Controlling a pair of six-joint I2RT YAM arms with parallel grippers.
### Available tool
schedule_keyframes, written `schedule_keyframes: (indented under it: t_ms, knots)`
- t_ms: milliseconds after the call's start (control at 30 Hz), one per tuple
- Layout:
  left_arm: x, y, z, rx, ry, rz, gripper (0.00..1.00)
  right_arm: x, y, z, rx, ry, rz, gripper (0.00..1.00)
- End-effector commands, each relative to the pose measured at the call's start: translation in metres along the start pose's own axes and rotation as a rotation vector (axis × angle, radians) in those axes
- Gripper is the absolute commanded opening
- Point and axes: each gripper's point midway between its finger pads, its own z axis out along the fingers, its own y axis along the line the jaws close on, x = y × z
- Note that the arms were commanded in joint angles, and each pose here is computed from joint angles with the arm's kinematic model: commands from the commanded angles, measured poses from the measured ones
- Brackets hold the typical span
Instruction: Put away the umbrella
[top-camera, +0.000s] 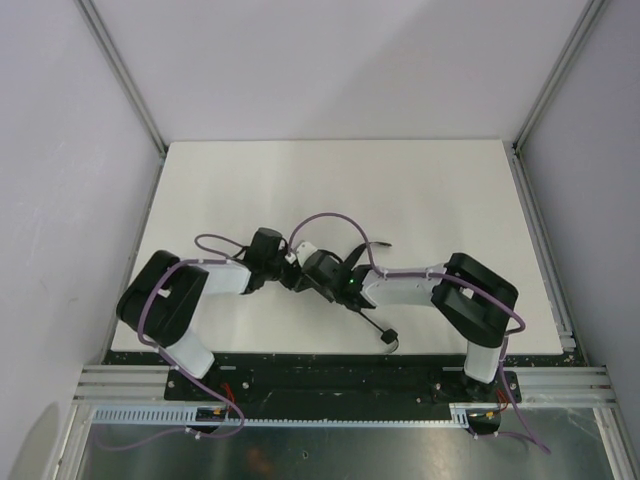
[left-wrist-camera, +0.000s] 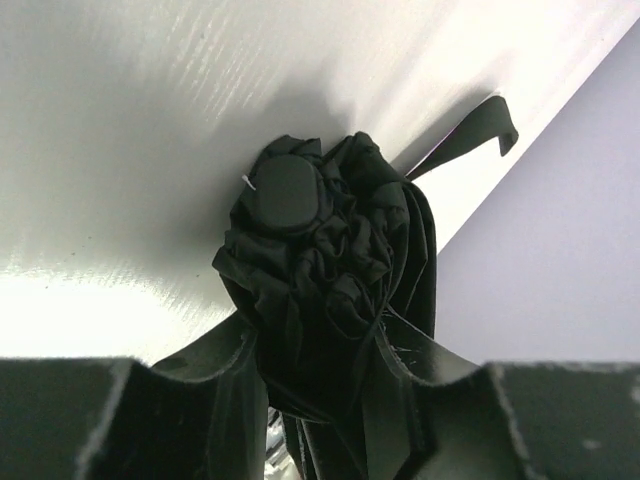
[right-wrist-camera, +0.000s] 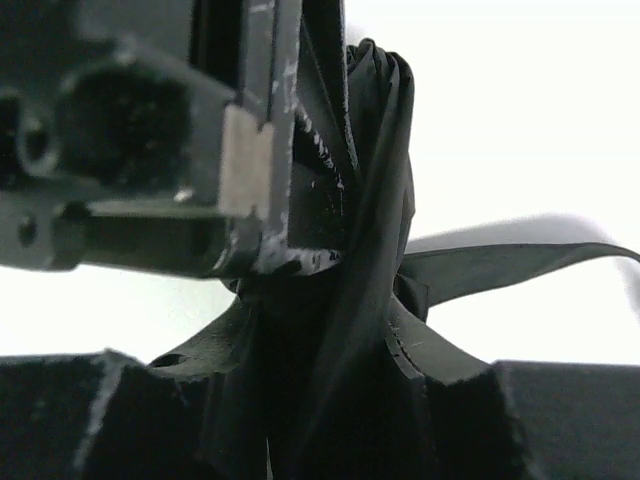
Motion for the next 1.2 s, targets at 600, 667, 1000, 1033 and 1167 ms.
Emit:
schedule_keyframes:
  t_ms: [600,667,1000,1033,1167]
  knots:
    - [-0.024,0.003,-0.018,-0.064,-0.095,0.075,0.99,0.051,0.041,0.001,-0.951,0.233,0.708,0.0]
    - [-0.024,0.001,-0.015,-0.053,-0.096,0.074,1.0,0.051,0.04,0.0,-0.996,0.241,0.752,0.0]
    - [-0.023,0.045,0.009,-0.191,-0.132,0.079,0.89,0.044,0.035,-0.003,-1.117,0.226,0.85,0.0]
    - [-0.024,0.051,0.011,-0.207,-0.137,0.083,0.83,0.043,0.034,-0.003,-1.123,0.225,0.855,0.0]
    - [-0.028,0.063,0.013,-0.231,-0.156,0.111,0.53,0.036,0.033,-0.006,-1.146,0.203,0.858,0.0]
